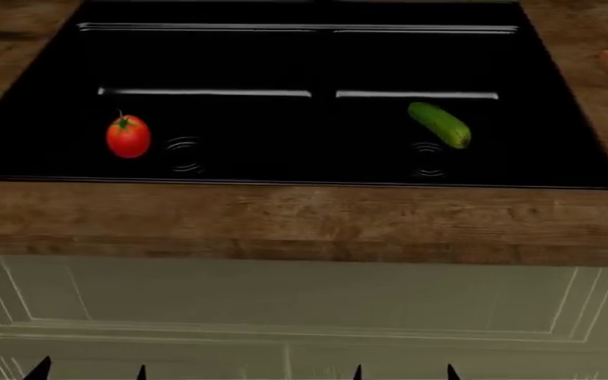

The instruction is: Pick the vegetables from the sink and place them on the cutting board.

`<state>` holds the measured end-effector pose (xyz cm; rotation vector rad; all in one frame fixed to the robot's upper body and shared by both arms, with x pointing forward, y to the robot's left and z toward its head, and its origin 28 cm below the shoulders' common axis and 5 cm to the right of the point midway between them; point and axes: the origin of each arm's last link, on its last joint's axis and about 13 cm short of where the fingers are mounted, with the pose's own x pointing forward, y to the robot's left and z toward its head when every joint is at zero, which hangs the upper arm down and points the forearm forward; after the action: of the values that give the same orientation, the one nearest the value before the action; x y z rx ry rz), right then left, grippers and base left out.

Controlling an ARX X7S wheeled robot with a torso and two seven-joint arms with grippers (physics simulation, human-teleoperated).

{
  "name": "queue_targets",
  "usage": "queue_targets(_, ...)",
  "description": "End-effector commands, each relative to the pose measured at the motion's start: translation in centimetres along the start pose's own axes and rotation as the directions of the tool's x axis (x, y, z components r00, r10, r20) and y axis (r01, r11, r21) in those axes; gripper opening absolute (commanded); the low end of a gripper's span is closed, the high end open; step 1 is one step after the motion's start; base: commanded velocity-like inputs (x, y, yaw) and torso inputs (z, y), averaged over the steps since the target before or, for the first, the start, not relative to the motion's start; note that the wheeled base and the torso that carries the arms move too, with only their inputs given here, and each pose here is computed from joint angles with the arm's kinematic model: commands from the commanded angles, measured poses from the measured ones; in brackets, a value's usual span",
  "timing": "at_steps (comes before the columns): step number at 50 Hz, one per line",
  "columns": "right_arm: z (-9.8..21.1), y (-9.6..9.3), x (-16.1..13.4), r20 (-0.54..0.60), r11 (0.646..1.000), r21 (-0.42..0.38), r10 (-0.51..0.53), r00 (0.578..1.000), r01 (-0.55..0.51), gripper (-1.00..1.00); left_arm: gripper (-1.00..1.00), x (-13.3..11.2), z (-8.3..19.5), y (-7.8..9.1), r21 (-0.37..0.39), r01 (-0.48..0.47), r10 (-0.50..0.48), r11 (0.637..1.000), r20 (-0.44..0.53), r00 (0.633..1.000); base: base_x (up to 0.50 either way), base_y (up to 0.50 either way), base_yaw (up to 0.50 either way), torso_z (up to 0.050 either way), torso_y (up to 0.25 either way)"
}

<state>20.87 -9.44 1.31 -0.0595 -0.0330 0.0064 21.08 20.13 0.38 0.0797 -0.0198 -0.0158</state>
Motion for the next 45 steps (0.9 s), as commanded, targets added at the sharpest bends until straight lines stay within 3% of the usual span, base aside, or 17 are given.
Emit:
queue_targets(1,-0.1,-0.1,0.2,-0.001,1.0,0.0,-0.001,1.0,0.001,1.0,1.0,0.6,0.1,-0.1,-0.035,-0.03,0.031,0.999,0.002,1.0,0.0,0.5,0.0,0.0,0.0)
queue_targets(4,0.2,-0.2,-0.3,0.014,1.0,0.006,-0.029,0.999,0.029,1.0,1.0,0.3,-0.1,-0.3,-0.06,-0.04,0.039,0.997,-0.009,0.999,0.0,0.5,0.0,0.0,0.0)
queue_targets(6,2.1,-0.5,-0.6,-0.032,0.998,0.069,-0.004,0.999,0.006,1.0,1.0,2.3,-0.4,-0.5,-0.033,-0.037,0.038,0.999,0.025,0.999,0.04,0.25,0.0,0.0,0.0)
queue_targets(9,7.9,-2.2,0.0,0.012,0.999,-0.032,-0.001,1.0,0.002,1.0,1.0,-1.2,-0.6,-2.3,0.036,0.016,-0.02,0.999,0.109,0.994,0.0,0.0,0.0,0.033,-0.025)
queue_targets(10,10.0,-3.1,0.8,0.027,1.0,-0.031,-0.004,1.0,0.004,1.0,1.0,1.7,3.1,3.1,0.275,-0.018,-0.036,0.961,0.19,0.981,0.0,0.0,0.0,0.05,-0.041)
queue_targets(11,11.6,-3.5,1.2,0.036,0.999,-0.04,0.001,0.999,0.001,1.0,1.0,2.8,6.5,3.2,0.16,0.014,-0.05,0.987,0.225,0.973,0.0,0.0,0.0,0.05,-0.018)
queue_targets(12,12.9,-3.8,1.4,0.048,0.999,-0.051,0.011,0.999,-0.008,1.0,1.0,2.6,6.3,3.2,0.1,0.019,-0.033,0.995,0.143,0.989,0.0,0.0,0.0,0.05,-0.016)
queue_targets(13,14.3,-4.1,1.8,0.069,0.997,-0.082,0.013,0.998,-0.008,1.0,1.0,2.7,6.3,3.4,0.125,-0.003,-0.016,0.992,0.151,0.988,0.0,0.0,0.0,0.05,-0.014)
queue_targets(14,15.7,-4.6,2.3,0.076,0.998,-0.068,0.011,0.997,-0.006,1.0,1.0,4.7,12.0,4.4,0.173,-0.102,0.047,0.98,0.298,0.953,0.0,0.0,0.0,0.05,-0.012)
queue_targets(15,16.7,-4.9,2.7,0.08,0.997,-0.076,0.01,0.997,-0.004,1.0,1.0,5.0,12.9,4.7,0.166,-0.106,0.065,0.981,0.236,0.97,0.0,0.0,0.0,0.05,-0.012)
queue_targets(16,18.0,-5.4,3.3,0.079,0.995,-0.103,0.006,0.997,0.002,1.0,1.0,4.7,16.5,4.7,0.17,-0.094,0.039,0.981,0.302,0.953,0.0,0.0,0.0,0.05,-0.014)
queue_targets(17,19.1,-5.7,3.7,0.082,0.993,-0.118,0.003,0.997,0.006,1.0,1.0,5.1,15.4,5.4,0.153,-0.102,0.08,0.983,0.144,0.986,0.0,0.0,0.0,0.05,-0.014)
queue_targets(23,22.8,-7.0,7.2,0.083,0.986,-0.16,-0.022,0.996,0.035,1.0,1.0,9.6,20.5,7.4,0.167,-0.109,0.09,0.98,0.12,0.989,0.0,0.0,0.0,0.05,-0.013)
queue_targets(33,17.1,-7.9,18.6,-0.163,0.968,-0.249,-0.077,0.984,0.035,1.0,1.0,20.4,18.2,6.1,0.236,-0.093,0.108,0.967,-0.05,0.993,0.0,0.0,0.0,0.05,-0.011)
queue_targets(35,16.8,-9.0,20.0,-0.18,0.969,-0.239,-0.112,0.977,0.068,1.0,1.0,22.2,19.4,5.6,0.246,-0.097,0.094,0.964,0.023,0.995,0.0,0.0,0.0,0.05,-0.012)
queue_targets(39,17.1,-9.7,21.4,-0.218,0.934,-0.356,-0.118,0.969,0.034,1.0,1.0,22.1,16.8,5.7,0.222,-0.083,0.109,0.972,-0.107,0.988,0.11,0.0,0.0,0.05,-0.01)
queue_targets(45,19.6,-9.4,21.6,-0.21,0.933,-0.358,-0.098,0.973,0.016,1.0,1.0,21.9,16.8,7.3,0.192,-0.139,0.166,0.972,-0.132,0.977,0.5,0.0,0.0,0.0,0.0)
